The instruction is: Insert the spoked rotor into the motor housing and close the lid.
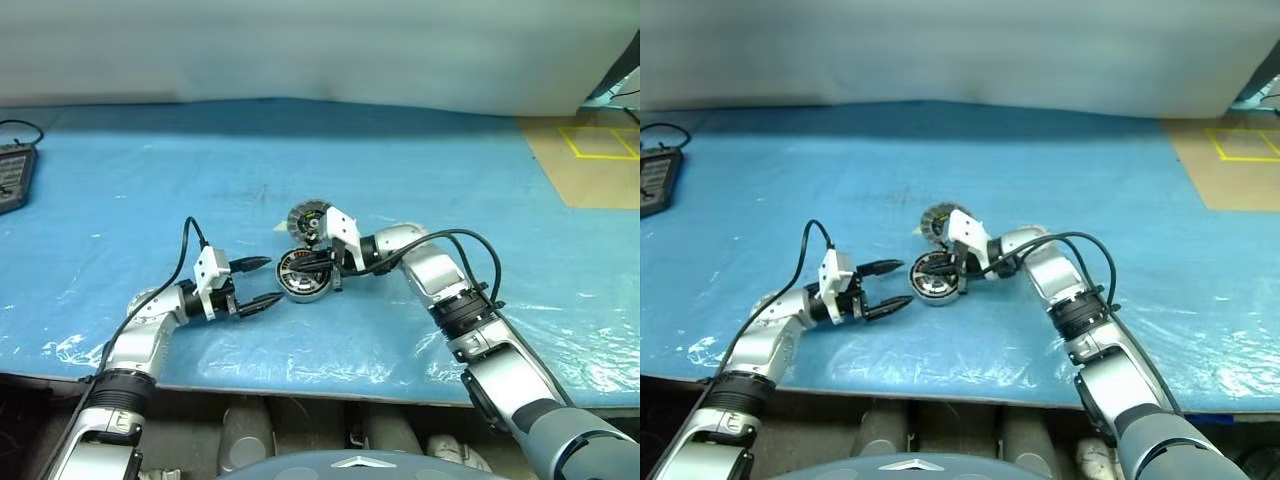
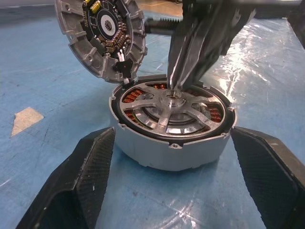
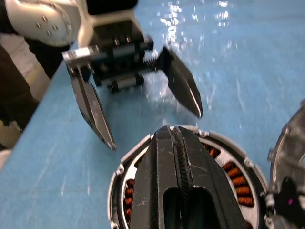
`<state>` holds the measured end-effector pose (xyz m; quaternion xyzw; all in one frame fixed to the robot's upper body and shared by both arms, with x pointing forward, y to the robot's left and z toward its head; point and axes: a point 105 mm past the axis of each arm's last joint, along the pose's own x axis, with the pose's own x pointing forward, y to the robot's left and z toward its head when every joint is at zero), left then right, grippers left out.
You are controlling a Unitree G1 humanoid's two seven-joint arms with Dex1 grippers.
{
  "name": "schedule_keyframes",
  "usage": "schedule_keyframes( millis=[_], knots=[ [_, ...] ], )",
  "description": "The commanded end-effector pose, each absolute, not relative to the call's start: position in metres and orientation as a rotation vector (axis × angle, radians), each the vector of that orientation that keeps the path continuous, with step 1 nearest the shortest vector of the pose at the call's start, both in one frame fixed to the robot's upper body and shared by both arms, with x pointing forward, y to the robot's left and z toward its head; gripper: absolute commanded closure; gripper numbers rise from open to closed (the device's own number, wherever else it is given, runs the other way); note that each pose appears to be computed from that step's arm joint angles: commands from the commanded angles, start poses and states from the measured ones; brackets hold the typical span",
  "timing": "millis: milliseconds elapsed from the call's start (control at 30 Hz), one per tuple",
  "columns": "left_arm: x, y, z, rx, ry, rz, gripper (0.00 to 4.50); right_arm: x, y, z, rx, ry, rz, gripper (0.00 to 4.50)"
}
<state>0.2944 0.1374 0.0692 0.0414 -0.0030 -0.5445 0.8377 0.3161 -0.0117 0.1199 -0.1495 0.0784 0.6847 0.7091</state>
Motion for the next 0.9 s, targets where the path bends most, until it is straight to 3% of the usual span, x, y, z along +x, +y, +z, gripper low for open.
schedule_keyframes(
  millis=[33, 433, 900],
  knots=[
    [0.295, 0.14, 0.075, 0.106, -0.036, -1.148, 0.43, 0.307, -0.012, 0.141, -0.301, 0.103, 1.543, 4.49],
    [0.295, 0.143, 0.075, 0.107, -0.031, -1.143, 0.43, 0.317, -0.052, 0.151, -0.253, 0.106, 1.397, 4.49],
    [0.296, 0.142, 0.075, 0.108, -0.035, -1.142, 0.43, 0.374, -0.11, 0.14, -0.362, 0.16, 1.066, 4.49]
  ],
)
